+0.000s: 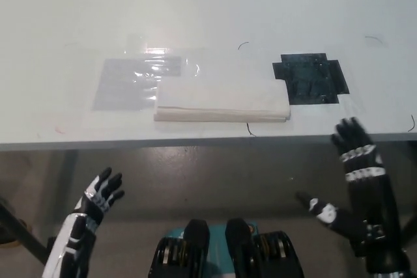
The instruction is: A stack of napkins is kept in the middle of the table close to the robot and the robot places both its hands sideways on the stack. Then it moves its hands away from each other while pressing down on the napkins to make them smooth
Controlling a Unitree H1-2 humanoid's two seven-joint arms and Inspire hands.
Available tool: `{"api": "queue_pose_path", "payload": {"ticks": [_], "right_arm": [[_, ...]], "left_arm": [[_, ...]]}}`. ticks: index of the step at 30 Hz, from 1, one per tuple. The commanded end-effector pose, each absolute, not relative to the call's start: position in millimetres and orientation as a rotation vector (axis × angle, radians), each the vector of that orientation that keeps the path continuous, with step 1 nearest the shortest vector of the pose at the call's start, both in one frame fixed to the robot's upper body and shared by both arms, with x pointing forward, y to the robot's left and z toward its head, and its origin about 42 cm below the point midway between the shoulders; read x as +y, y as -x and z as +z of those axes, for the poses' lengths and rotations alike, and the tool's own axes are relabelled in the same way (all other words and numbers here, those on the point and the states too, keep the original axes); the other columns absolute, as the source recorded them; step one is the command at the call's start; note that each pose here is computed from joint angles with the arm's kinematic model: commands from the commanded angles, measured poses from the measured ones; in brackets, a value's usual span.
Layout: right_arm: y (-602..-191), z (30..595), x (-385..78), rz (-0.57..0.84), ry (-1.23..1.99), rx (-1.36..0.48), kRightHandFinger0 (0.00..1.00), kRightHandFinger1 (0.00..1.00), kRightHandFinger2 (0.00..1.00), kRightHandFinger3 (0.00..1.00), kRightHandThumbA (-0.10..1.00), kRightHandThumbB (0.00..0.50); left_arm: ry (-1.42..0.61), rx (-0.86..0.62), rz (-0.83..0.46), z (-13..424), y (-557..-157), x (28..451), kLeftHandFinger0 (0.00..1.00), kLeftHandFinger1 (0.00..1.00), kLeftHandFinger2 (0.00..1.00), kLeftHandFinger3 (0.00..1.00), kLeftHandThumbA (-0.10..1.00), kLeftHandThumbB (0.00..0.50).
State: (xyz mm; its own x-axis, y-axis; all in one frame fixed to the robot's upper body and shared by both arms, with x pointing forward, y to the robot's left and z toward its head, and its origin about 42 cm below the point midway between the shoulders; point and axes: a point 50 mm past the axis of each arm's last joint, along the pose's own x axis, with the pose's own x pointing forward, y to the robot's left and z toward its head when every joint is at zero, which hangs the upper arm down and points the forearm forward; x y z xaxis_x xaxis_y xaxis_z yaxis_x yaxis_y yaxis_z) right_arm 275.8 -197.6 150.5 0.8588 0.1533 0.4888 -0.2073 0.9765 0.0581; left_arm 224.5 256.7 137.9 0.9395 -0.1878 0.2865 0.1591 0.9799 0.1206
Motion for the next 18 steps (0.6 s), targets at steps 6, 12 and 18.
{"api": "queue_pose_path", "payload": {"ticks": [6,12,18], "right_arm": [[-288.5,136.7,-191.7,0.208,-0.025,-0.496,1.0,1.0,1.0,1.0,1.0,0.113],[-287.3,126.9,-192.4,0.191,-0.025,-0.455,1.0,1.0,1.0,1.0,1.0,0.102],[-285.7,125.8,-198.6,0.173,-0.026,-0.451,1.0,1.0,1.0,1.0,1.0,0.124]], "left_arm": [[-0.116,-0.236,-0.198,113.5,-242.8,264.2,1.0,1.0,1.0,1.0,1.0,0.273],[-0.121,-0.192,-0.189,103.5,-242.3,266.1,1.0,1.0,1.0,1.0,1.0,0.255],[-0.127,-0.196,-0.184,105.4,-250.7,266.7,1.0,1.0,1.0,1.0,1.0,0.244]]}}
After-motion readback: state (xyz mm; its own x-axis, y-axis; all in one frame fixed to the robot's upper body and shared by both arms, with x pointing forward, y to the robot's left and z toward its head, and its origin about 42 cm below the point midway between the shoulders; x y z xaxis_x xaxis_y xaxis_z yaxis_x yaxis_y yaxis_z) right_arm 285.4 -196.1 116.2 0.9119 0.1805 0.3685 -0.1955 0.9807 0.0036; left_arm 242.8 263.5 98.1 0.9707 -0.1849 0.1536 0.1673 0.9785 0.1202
